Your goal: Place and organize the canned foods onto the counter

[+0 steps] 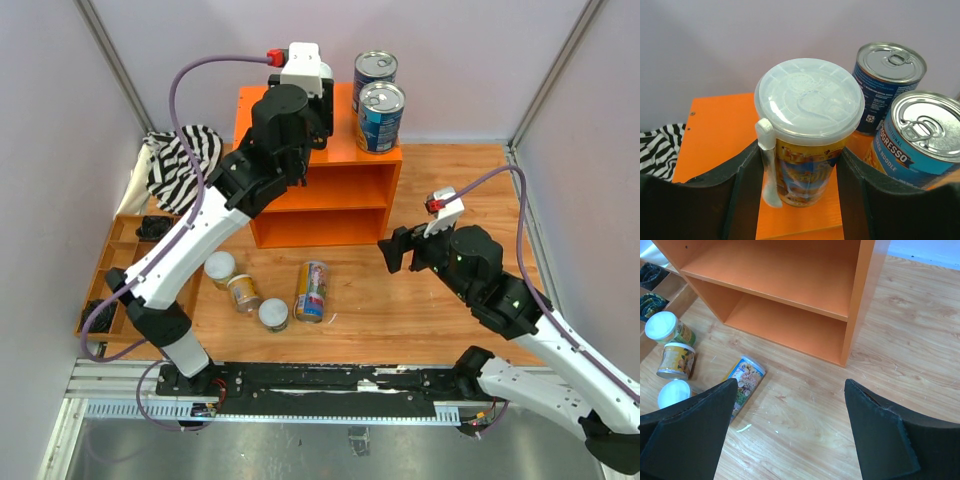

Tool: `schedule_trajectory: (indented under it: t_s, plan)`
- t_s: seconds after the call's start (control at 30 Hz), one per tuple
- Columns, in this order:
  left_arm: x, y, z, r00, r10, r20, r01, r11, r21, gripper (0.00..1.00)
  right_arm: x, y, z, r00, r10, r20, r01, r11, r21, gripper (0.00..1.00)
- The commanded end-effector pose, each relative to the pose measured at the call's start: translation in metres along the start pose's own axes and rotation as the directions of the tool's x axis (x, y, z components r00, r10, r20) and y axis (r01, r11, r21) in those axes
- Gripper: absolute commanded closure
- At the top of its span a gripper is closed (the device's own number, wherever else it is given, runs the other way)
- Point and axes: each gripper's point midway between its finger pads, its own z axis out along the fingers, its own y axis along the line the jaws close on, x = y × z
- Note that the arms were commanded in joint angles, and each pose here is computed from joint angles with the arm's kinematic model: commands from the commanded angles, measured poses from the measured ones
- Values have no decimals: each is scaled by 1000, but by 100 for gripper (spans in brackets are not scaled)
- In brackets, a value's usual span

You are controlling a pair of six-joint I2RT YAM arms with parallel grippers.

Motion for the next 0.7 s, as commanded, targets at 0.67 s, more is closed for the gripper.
schedule_trajectory:
  t_s: [0.67]
  plan:
    - [-30,6,84,979,-184,91,170,975,143,100,-11,9,17,1000,-20,20,21,1000,-6,11]
